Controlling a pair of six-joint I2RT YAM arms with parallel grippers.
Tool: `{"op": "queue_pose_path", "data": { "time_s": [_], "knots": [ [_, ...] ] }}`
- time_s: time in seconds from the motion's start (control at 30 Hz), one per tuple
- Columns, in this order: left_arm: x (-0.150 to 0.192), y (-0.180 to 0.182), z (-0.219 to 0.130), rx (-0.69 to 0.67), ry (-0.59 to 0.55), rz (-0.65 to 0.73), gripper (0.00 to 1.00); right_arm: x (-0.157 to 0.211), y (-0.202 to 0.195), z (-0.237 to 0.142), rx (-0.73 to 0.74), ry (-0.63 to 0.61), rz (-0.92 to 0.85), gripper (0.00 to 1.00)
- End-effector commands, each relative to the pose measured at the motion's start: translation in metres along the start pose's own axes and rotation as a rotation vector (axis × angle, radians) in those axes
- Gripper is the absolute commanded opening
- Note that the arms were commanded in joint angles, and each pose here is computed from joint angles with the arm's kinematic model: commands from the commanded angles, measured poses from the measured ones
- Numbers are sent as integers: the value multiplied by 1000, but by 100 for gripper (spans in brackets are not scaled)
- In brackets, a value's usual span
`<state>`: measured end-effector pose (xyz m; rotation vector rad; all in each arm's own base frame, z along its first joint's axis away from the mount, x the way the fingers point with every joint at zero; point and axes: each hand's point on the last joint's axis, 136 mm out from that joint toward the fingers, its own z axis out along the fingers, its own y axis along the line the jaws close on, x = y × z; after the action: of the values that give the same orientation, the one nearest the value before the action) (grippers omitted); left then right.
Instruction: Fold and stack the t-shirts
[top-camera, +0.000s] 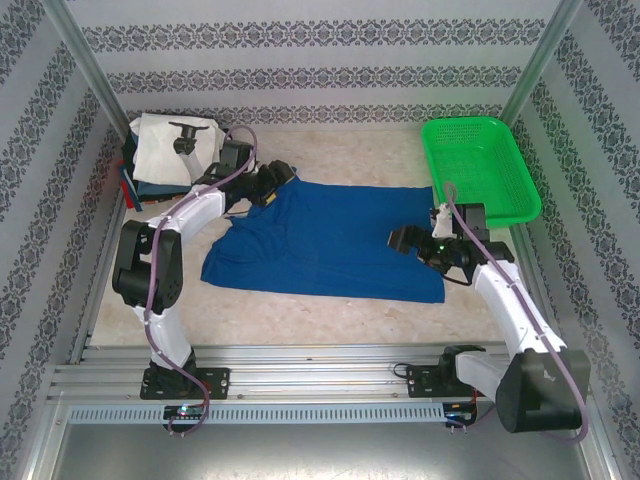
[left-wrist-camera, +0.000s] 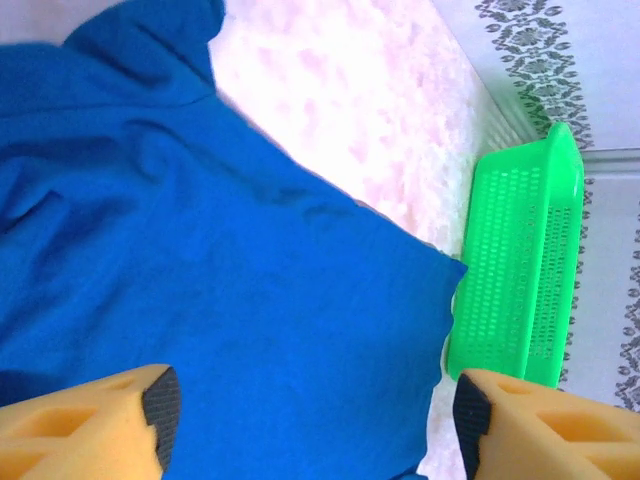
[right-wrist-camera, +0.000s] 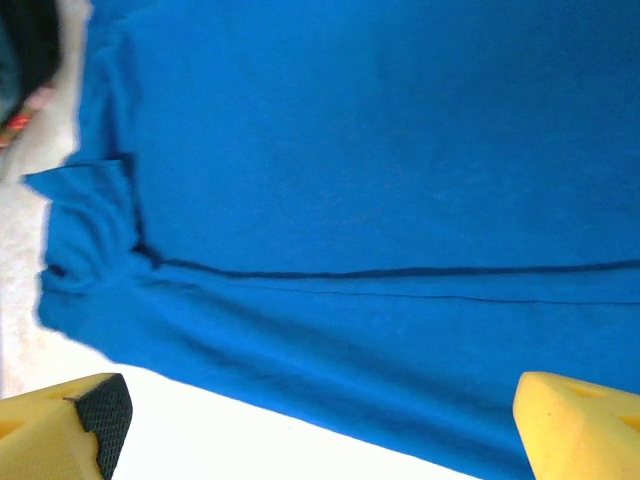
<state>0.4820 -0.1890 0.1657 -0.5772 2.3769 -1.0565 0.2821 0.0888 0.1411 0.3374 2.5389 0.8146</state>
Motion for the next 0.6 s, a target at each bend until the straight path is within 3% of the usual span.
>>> {"op": "queue_pose_path", "data": {
  "time_s": [0.0, 0.17, 0.33, 0.57],
  "knots": [
    [1, -4, -38, -105, 16, 179, 75, -28, -18, -1, 173, -48, -28, 98],
    [24, 36, -67, -279, 62, 260, 77, -59, -37, 22, 287, -23, -10, 98],
    [74, 99, -75, -359, 115, 125, 69, -103, -49, 48, 348, -20, 6, 95],
    [113, 179, -73, -493, 80, -63, 55, -149, -61, 72, 443, -26, 7, 89]
  ]
}}
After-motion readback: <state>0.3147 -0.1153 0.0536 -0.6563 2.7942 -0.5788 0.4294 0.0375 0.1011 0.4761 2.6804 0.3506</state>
